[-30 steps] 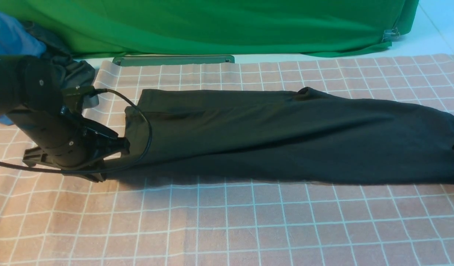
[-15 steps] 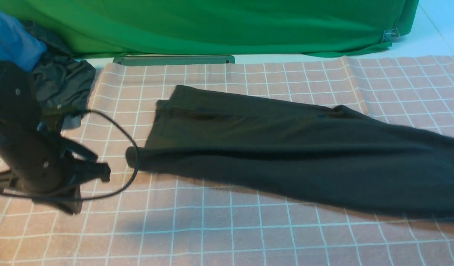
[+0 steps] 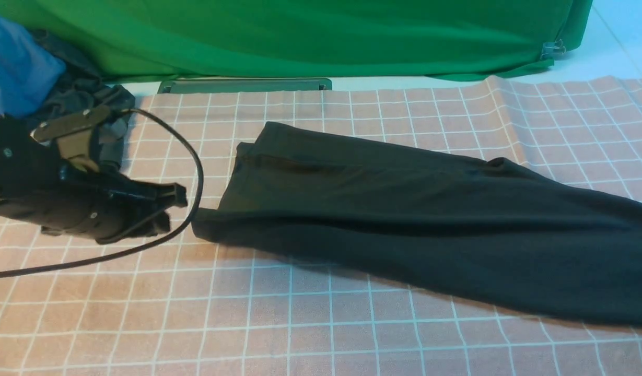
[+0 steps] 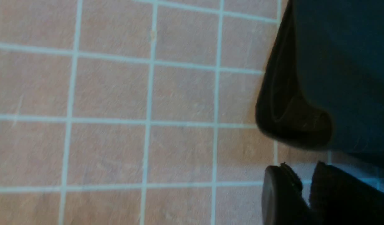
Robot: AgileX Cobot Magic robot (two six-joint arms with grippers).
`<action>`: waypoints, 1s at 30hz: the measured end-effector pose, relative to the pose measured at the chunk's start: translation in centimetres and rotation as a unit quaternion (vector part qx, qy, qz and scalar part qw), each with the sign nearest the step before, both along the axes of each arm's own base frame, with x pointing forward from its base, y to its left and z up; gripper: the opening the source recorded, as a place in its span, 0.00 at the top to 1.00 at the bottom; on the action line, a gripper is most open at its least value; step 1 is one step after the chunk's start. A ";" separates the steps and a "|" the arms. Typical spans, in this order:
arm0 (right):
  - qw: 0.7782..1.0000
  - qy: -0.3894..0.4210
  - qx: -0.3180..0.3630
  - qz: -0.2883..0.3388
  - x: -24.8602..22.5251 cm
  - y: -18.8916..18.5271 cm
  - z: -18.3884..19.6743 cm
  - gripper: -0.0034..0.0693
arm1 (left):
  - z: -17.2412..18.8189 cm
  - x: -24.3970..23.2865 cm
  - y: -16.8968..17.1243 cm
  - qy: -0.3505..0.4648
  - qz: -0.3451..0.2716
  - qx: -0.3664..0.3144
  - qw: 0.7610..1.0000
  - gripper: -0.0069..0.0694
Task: Fold a long-sleeved shirt over a pink coffee tablecloth.
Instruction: 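Pull the folded dark garment lengthwise by its ends to straighten it flat on the table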
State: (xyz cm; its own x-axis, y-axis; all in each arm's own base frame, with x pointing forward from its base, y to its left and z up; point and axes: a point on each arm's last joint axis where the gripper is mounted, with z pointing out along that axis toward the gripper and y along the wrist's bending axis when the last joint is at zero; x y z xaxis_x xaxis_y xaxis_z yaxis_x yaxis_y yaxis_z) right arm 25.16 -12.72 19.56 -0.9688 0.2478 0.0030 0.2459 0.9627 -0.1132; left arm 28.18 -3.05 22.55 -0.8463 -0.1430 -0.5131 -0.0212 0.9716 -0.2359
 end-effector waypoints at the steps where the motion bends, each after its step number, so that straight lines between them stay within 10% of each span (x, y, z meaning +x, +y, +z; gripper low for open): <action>1: 1.000 0.000 0.000 0.000 0.0 0.0 0.0 0.84 | 0.0 0.0 0.0 -0.001 -0.002 -0.001 1.000 0.64; 7: 1.000 -0.005 0.000 -0.001 0.1 0.0 0.1 0.84 | -2.8 1.9 -1.7 -0.016 -0.055 0.006 0.998 0.13; 15: 0.999 -0.031 -0.001 -0.006 1.3 -0.2 1.6 0.84 | -6.8 4.0 -3.8 -0.010 -0.047 0.014 0.999 0.02; 18: 0.999 -0.043 -0.003 0.005 2.2 0.3 2.5 0.84 | -7.0 5.6 -4.6 0.012 -0.060 -0.001 0.998 0.17; 23: 0.998 -0.050 -0.005 0.038 3.5 1.7 4.0 0.84 | -6.6 7.0 -5.6 0.102 -0.081 -0.033 0.991 0.77; 30: 0.999 -0.001 0.002 0.048 2.8 2.4 4.0 0.84 | -1.6 4.1 -0.9 0.202 -0.007 0.036 0.979 0.85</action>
